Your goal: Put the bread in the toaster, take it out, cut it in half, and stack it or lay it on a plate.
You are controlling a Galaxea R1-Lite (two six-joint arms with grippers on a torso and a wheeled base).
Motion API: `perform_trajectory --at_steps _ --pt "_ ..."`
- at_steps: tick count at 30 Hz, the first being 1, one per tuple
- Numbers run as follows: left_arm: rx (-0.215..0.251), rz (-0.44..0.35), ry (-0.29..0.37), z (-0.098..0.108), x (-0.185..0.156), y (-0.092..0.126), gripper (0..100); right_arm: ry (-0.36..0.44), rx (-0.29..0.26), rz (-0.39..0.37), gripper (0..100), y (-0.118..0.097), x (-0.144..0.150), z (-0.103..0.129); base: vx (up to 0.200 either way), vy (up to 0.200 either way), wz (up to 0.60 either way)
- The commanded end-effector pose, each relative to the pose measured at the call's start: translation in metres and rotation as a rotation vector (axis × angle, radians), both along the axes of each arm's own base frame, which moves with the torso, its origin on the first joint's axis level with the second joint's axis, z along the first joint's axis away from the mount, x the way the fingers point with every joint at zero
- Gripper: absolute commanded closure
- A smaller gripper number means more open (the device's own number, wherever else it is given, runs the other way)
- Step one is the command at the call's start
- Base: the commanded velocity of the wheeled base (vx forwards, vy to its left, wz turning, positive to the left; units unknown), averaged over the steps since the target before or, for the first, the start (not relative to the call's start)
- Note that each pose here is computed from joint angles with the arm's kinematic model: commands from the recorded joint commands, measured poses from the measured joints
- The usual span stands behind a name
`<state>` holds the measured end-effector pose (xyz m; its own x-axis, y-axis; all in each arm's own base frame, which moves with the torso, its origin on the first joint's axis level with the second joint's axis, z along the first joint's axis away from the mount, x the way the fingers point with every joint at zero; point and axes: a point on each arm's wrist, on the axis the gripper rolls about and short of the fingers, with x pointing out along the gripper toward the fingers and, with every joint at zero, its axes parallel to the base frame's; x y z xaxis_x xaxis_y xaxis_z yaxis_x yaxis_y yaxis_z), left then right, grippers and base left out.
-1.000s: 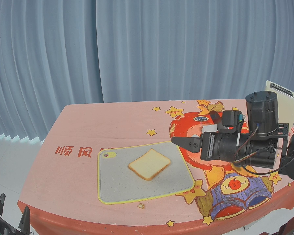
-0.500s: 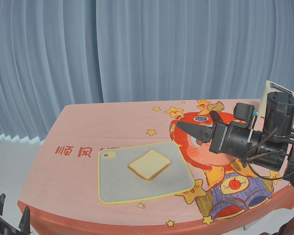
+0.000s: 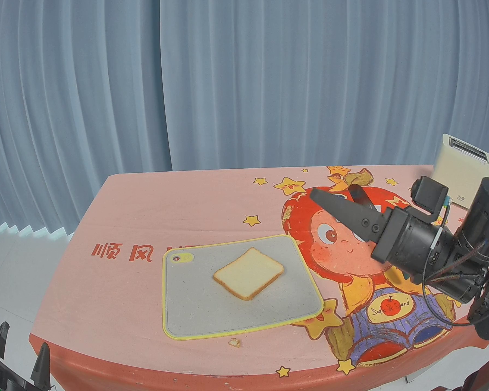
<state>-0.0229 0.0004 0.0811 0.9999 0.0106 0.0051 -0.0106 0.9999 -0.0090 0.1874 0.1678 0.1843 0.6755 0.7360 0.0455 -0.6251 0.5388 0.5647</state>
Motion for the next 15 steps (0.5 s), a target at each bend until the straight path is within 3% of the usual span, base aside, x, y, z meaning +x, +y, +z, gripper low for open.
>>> perform_trajectory --at_steps 1,8,15 --pt "0.0 0.0 0.017 -0.0048 0.0013 0.0 0 0.017 0.017 0.037 0 -0.0068 -0.009 -0.0174 0.0 0.0 0.0" --pt "0.0 0.0 0.017 -0.0048 0.0013 0.0 0 -0.054 0.074 0.048 0 -0.0076 -0.0143 -0.0157 0.0 0.0 0.0" --pt "0.0 0.0 0.017 -0.0048 0.0013 0.0 0 -0.086 0.073 0.055 0 -0.0067 -0.017 -0.0178 0.0 0.0 0.0"
